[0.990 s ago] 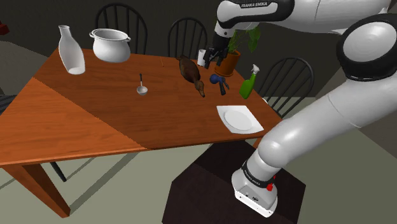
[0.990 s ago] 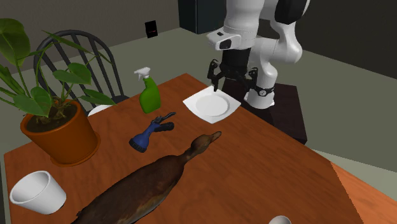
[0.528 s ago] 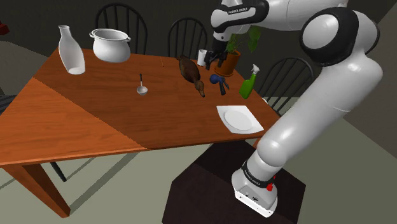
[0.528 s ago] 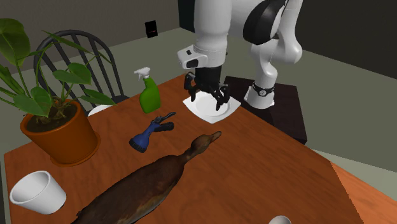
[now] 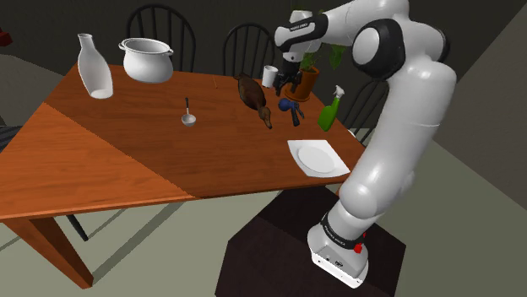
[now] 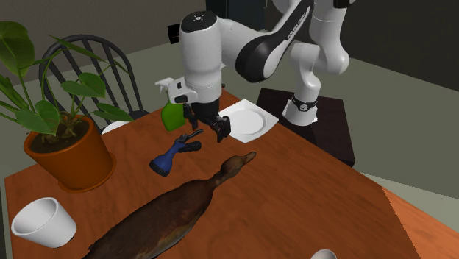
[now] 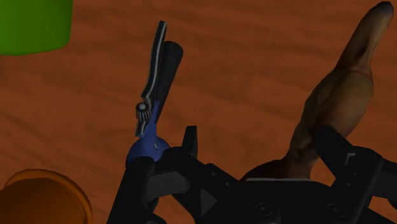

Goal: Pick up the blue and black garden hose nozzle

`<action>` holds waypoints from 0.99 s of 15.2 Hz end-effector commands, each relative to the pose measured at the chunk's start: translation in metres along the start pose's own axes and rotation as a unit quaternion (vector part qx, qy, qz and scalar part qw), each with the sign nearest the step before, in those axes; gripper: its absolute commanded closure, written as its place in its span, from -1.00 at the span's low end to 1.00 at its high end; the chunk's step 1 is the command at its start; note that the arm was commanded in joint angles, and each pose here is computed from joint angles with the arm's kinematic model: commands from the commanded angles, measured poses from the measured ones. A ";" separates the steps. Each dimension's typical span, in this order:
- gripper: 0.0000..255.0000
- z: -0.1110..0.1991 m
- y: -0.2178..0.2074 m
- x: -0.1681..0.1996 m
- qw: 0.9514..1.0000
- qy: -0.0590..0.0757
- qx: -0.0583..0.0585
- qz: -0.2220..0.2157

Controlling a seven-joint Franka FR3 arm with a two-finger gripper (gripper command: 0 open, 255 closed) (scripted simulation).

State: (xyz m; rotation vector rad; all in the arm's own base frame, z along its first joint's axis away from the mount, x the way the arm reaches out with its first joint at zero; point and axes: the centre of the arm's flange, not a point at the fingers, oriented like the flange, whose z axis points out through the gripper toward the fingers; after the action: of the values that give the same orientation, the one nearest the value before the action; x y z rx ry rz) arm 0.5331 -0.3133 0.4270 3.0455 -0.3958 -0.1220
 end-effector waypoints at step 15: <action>-1.00 0.105 0.114 0.076 0.997 -0.050 -0.024 0.057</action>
State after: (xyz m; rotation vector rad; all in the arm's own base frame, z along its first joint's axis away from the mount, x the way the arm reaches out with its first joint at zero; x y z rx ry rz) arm 0.5688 -0.4474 0.3307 2.9694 -0.5624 -0.2732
